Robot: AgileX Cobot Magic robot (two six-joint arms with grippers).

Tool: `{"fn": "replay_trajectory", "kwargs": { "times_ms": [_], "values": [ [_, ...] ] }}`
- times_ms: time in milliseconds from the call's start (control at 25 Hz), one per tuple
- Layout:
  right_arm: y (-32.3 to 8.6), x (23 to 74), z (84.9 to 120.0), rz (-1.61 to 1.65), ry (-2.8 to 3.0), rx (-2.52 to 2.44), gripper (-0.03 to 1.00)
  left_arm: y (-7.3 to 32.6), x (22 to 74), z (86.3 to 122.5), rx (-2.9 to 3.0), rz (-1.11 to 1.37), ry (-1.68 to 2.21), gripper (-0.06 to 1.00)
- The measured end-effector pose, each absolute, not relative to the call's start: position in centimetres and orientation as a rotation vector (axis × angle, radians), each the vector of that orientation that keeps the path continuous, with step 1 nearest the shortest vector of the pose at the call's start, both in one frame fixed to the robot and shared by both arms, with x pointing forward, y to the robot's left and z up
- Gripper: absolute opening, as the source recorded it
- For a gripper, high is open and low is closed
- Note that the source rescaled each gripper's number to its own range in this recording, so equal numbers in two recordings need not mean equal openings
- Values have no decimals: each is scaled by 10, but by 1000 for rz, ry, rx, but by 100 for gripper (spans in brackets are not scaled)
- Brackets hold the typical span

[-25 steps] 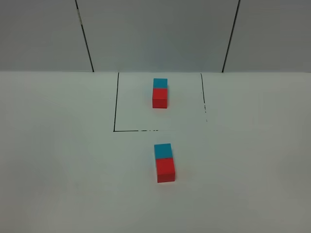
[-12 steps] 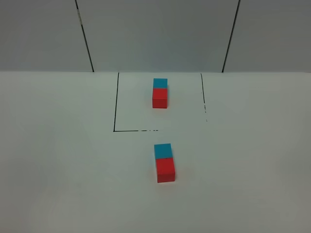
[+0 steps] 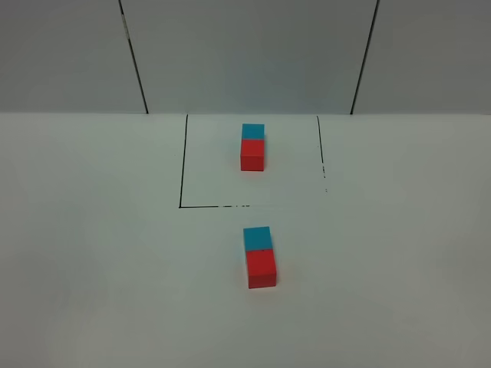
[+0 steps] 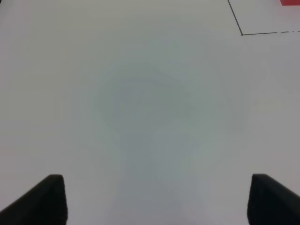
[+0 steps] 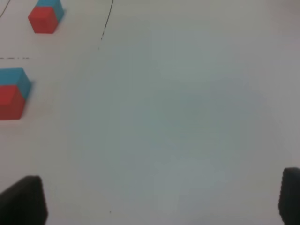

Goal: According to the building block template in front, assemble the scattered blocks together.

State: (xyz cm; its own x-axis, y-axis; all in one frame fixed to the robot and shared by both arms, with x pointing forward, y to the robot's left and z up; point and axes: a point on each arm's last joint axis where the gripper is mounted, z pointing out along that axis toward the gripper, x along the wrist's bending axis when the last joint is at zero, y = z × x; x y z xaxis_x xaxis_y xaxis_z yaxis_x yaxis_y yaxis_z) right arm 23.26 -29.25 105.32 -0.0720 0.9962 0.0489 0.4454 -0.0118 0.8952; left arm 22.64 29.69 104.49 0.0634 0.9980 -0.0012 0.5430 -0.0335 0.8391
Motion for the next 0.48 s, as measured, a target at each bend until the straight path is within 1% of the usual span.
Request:
{"fn": "replay_trajectory", "kwargs": {
  "times_ms": [480],
  "values": [
    [-293,233,1053,1040,1593,1527,100,297,226,1045,1660,846,1559,65]
  ]
}}
